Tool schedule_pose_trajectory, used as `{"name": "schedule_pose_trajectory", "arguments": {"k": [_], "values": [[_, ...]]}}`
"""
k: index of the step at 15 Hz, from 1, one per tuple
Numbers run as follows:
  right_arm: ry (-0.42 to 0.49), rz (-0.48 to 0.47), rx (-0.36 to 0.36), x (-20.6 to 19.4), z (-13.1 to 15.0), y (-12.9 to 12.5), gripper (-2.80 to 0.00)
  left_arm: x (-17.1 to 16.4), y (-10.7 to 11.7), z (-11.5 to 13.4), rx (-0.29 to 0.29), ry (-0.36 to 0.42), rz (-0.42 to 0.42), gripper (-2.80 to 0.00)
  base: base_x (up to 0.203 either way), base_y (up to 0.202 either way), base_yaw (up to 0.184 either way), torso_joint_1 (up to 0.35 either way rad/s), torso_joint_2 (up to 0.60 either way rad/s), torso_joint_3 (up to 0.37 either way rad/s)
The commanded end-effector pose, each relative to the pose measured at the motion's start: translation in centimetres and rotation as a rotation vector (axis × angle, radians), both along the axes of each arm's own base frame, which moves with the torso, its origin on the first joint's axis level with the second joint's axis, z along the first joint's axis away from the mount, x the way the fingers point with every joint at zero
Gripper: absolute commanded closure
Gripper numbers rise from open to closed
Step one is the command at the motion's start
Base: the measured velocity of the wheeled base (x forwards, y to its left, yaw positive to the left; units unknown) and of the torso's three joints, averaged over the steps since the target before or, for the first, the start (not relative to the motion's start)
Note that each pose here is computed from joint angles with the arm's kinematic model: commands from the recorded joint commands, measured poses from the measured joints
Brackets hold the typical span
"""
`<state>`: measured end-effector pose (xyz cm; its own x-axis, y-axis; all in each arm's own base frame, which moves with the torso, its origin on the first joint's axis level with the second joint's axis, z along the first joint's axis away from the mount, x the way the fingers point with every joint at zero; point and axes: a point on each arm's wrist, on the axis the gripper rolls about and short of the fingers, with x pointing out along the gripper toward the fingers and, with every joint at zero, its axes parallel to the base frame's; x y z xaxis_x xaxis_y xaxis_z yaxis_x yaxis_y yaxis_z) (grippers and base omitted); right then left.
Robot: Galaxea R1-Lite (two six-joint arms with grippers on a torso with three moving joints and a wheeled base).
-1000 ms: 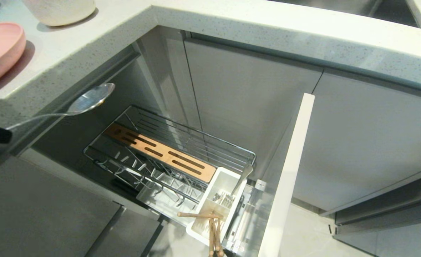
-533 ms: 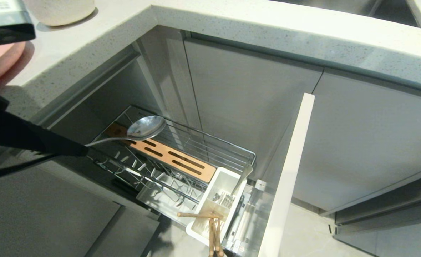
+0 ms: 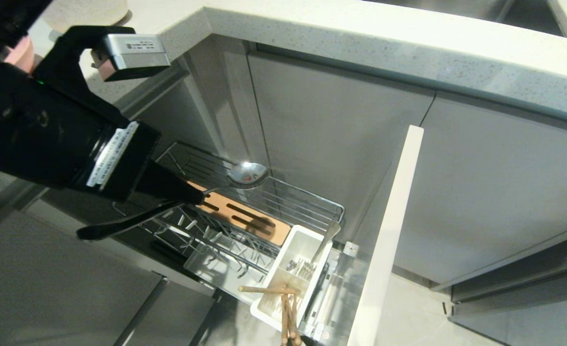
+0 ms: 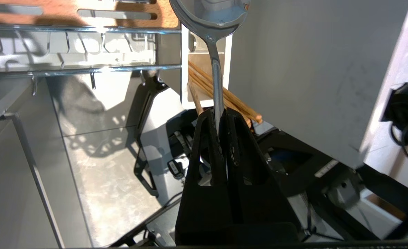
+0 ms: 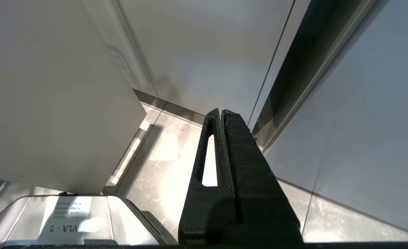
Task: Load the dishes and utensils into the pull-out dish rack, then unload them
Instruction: Pick up the spoon and place it in the cupboard
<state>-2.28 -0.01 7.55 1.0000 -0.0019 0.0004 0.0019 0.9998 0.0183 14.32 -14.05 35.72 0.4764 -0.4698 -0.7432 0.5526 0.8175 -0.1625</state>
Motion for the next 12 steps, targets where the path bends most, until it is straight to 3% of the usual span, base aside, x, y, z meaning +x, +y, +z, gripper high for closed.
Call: {"name": "schedule_pose_trajectory", "arguments": {"k": [1, 6, 10, 12], "values": [[0.002, 0.0, 0.0, 0.0, 0.0, 0.0, 0.0, 0.6, -1.7, -1.1, 0.048, 0.028, -0.015, 0.0, 0.0, 0.0, 0.0, 0.0, 0.0, 0.0], [0.002, 0.0, 0.0, 0.0, 0.0, 0.0, 0.0, 0.3, -6.5, -3.6, 0.17, 0.043, 0.027, 0.0, 0.0, 0.0, 0.0, 0.0, 0.0, 0.0], [0.002, 0.0, 0.0, 0.0, 0.0, 0.0, 0.0, 0.7, -8.4, -6.0, 0.31, 0.097, 0.052, 0.0, 0.0, 0.0, 0.0, 0.0, 0.0, 0.0], [0.002, 0.0, 0.0, 0.0, 0.0, 0.0, 0.0, 0.8, -9.1, -6.8, 0.342, 0.118, 0.059, 0.0, 0.0, 0.0, 0.0, 0.0, 0.0, 0.0]]}}
